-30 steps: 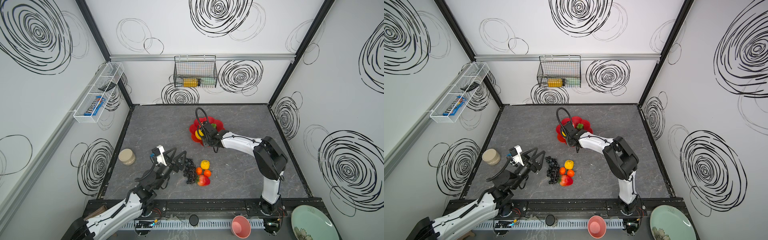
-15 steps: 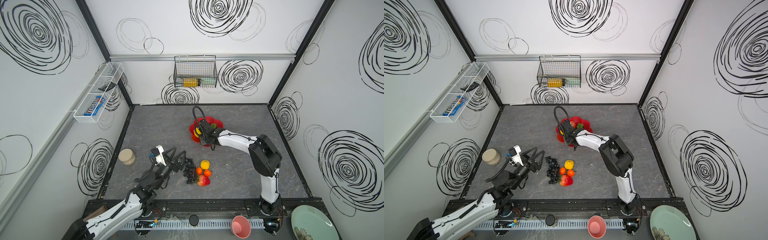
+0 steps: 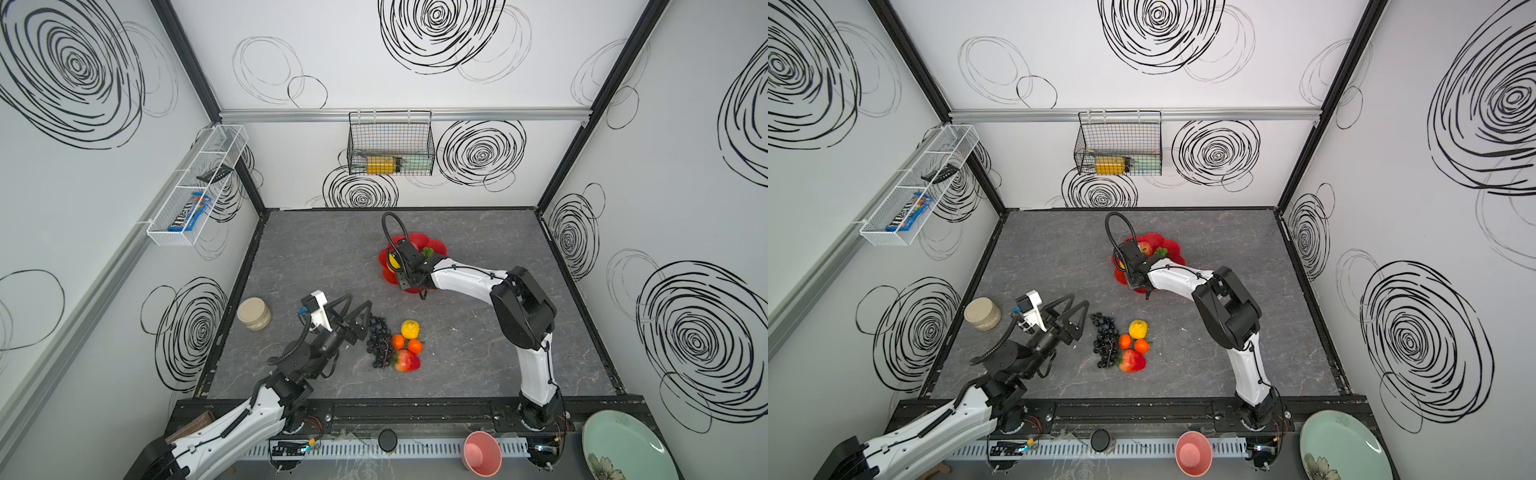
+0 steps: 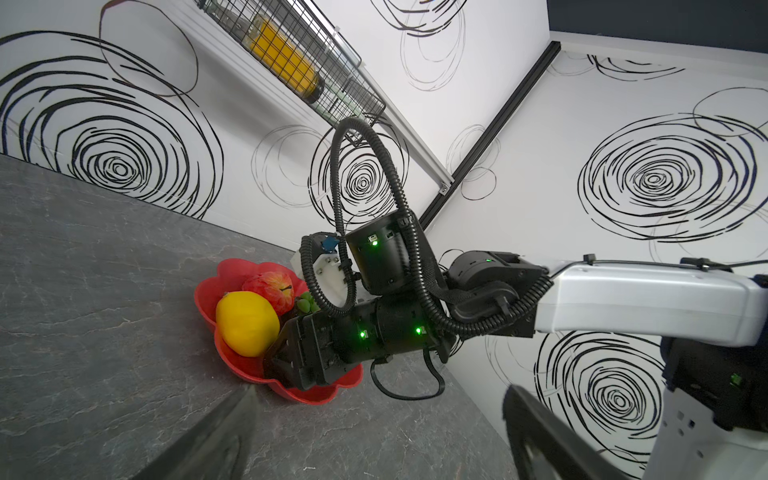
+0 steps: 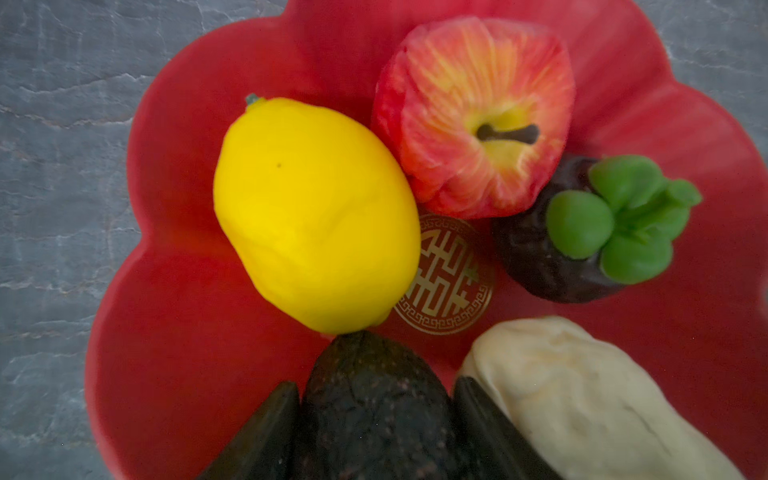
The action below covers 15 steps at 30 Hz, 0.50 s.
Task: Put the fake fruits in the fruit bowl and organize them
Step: 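Lower the avocado into the red bowl and open the right gripper, then draw the right arm back from the bowl toward the loose fruits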
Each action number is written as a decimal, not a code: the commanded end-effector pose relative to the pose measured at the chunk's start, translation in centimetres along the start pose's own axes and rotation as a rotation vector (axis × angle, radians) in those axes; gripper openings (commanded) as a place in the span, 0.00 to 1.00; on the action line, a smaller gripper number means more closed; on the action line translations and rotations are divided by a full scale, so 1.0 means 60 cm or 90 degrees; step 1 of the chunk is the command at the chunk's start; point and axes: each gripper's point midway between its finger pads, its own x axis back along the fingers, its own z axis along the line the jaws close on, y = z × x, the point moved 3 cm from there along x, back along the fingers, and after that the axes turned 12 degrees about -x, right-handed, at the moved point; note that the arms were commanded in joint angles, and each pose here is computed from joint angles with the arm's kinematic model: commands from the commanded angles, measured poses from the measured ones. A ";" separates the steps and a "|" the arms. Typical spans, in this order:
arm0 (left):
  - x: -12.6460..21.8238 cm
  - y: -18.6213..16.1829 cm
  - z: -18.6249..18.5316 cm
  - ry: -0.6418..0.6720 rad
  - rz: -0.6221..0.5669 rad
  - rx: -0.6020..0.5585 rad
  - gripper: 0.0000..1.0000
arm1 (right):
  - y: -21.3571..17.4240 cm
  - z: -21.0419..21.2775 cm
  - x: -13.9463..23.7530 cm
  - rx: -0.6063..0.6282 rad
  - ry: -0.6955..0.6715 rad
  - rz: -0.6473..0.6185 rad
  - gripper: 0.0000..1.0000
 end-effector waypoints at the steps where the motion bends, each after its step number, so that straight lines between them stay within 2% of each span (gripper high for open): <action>1: 0.031 -0.064 0.035 0.021 0.042 0.002 0.96 | 0.011 0.007 0.013 0.010 -0.004 -0.006 0.68; 15: 0.030 -0.063 0.035 0.020 0.042 0.003 0.96 | 0.046 0.022 0.076 0.013 0.023 -0.029 0.77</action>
